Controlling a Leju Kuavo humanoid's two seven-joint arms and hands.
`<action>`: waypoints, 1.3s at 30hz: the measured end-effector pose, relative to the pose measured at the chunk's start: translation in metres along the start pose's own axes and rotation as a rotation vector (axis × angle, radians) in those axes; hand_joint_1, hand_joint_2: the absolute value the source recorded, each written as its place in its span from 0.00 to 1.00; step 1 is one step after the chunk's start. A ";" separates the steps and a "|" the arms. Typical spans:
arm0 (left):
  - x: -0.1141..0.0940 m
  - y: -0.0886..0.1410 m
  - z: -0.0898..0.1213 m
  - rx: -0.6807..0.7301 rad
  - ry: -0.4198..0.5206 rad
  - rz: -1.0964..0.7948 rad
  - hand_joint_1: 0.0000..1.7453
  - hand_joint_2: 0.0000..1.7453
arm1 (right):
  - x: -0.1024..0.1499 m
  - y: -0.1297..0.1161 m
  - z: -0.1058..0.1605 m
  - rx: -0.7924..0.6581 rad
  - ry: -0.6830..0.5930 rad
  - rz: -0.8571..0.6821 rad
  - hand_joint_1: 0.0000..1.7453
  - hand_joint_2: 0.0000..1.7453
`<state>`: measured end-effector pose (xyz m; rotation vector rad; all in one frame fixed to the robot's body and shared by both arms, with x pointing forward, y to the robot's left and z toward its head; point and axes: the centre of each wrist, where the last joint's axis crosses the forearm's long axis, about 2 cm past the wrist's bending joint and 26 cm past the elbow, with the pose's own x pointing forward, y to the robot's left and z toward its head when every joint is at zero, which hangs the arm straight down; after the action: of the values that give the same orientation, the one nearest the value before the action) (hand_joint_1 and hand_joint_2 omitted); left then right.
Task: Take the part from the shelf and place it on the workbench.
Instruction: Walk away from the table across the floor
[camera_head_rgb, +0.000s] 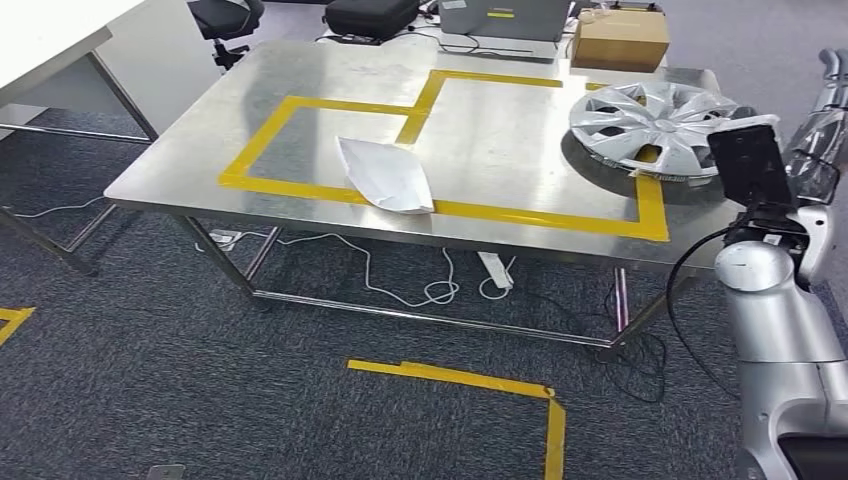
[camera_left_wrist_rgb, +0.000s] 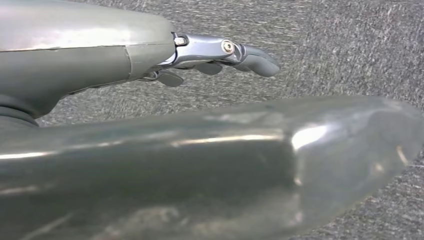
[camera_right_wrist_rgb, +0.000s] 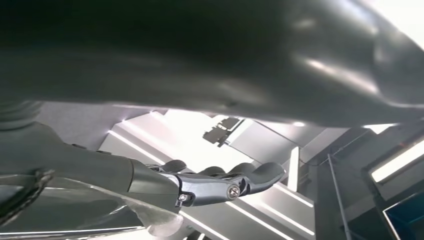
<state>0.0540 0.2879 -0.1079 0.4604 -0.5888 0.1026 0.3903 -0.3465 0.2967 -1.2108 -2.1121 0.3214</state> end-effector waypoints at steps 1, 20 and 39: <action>0.000 0.000 0.000 0.000 0.000 0.000 0.00 0.00 | 0.000 0.000 0.000 0.001 0.000 -0.001 0.00 0.00; 0.000 -0.001 0.001 -0.048 -0.028 -0.005 0.00 0.00 | -0.001 0.003 0.004 0.020 0.007 -0.001 0.00 0.00; 0.000 -0.004 0.002 -0.033 -0.016 -0.025 0.00 0.00 | -0.041 -0.019 0.019 0.016 0.105 0.047 0.00 0.00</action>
<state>0.0539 0.2834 -0.1080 0.4369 -0.5995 0.0648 0.3794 -0.3883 0.2747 -1.2424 -1.9907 0.2884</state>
